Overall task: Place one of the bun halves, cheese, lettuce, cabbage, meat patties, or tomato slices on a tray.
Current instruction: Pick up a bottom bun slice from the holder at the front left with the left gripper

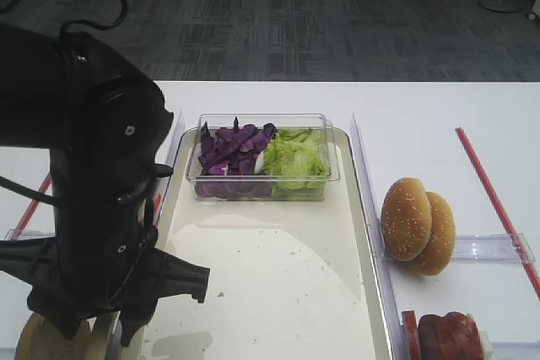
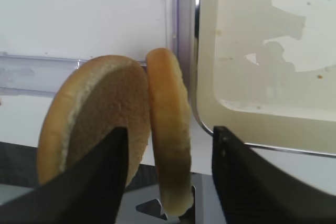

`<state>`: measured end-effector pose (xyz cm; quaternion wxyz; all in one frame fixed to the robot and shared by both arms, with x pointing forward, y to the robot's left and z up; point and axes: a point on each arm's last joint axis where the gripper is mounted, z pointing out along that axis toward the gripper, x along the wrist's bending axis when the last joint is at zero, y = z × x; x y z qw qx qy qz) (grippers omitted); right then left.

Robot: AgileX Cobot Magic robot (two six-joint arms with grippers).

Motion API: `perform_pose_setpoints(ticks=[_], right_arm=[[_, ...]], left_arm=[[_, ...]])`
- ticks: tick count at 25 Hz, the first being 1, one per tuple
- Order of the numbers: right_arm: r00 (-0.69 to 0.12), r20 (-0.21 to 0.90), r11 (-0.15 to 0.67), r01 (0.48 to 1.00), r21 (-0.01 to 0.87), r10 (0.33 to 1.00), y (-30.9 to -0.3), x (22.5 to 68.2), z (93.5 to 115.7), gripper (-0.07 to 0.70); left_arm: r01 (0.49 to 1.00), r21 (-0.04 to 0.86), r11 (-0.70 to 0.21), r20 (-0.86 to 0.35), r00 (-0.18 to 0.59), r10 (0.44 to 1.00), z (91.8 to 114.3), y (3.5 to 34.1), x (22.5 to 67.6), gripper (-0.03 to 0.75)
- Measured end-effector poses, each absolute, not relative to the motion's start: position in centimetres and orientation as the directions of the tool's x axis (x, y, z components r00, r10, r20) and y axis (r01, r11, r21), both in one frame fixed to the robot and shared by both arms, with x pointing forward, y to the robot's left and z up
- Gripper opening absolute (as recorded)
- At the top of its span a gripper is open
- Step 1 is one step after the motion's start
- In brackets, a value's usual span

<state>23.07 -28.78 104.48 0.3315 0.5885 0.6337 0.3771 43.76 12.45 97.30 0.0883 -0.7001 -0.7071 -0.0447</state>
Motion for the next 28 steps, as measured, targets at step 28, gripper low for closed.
perform_pose_setpoints(ticks=[28], right_arm=[[-0.088,0.024,0.023,0.496,0.868,0.996,-28.78,23.07,104.48,0.589]], left_arm=[[0.998,-0.064,0.013,0.196,0.0,0.981,97.07,12.39,43.8,0.106]])
